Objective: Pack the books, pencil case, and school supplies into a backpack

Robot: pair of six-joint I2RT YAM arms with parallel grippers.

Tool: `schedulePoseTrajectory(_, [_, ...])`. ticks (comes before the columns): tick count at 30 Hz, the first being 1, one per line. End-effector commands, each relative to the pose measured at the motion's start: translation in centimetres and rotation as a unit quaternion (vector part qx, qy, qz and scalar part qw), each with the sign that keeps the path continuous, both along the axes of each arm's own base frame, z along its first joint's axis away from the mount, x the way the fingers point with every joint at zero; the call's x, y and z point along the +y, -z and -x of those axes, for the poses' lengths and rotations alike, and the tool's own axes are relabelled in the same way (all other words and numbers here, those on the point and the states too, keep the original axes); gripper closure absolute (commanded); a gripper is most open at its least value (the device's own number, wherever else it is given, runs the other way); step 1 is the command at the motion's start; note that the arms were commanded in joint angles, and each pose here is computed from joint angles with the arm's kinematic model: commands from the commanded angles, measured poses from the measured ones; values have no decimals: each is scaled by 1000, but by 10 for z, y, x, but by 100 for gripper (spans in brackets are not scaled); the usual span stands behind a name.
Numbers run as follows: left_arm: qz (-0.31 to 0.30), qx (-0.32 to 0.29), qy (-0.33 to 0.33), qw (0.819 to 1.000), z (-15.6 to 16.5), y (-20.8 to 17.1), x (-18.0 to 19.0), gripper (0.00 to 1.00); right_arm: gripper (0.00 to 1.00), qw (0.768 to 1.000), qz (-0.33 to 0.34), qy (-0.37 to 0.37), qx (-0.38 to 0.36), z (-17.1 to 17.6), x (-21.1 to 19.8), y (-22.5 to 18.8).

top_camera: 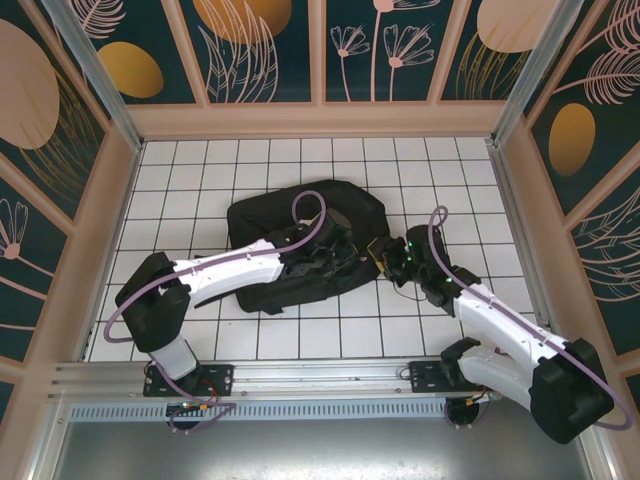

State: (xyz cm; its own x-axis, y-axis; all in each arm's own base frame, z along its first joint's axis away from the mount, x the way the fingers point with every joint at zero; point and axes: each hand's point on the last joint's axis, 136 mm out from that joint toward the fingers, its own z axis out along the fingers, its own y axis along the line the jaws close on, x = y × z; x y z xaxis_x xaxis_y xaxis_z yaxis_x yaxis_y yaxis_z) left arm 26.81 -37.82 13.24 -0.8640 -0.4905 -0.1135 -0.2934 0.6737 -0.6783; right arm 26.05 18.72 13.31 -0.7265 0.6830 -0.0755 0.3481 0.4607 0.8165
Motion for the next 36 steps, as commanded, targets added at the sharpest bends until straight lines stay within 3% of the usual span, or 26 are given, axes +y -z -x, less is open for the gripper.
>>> schedulePoseTrajectory(1, [-19, -14, -6, 1000, -5, -5, 11, 100, 55, 999, 29, -12, -22, -10, -2, -12])
schedulePoseTrajectory(8, [-15, -23, 15, 1000, -4, -17, 4, 100, 54, 998, 59, -24, -27, -22, -1, -9])
schedulePoseTrajectory(10, [-15, -25, 22, 999, -2, -19, 2, 100, 58, 997, 61, -30, -25, -26, 1, -6])
schedulePoseTrajectory(12, [-15, -27, 32, 999, 2, -20, 0, 100, 68, 997, 65, -29, -24, -31, 0, -2])
schedulePoseTrajectory(16, [-32, -27, 43, 998, 8, -17, 2, 100, 99, 997, 62, -30, -20, -38, 1, 2])
schedulePoseTrajectory(36, [-146, -33, 7, 989, 34, -9, 90, 100, 100, 996, 82, 5, -19, -50, -23, 6])
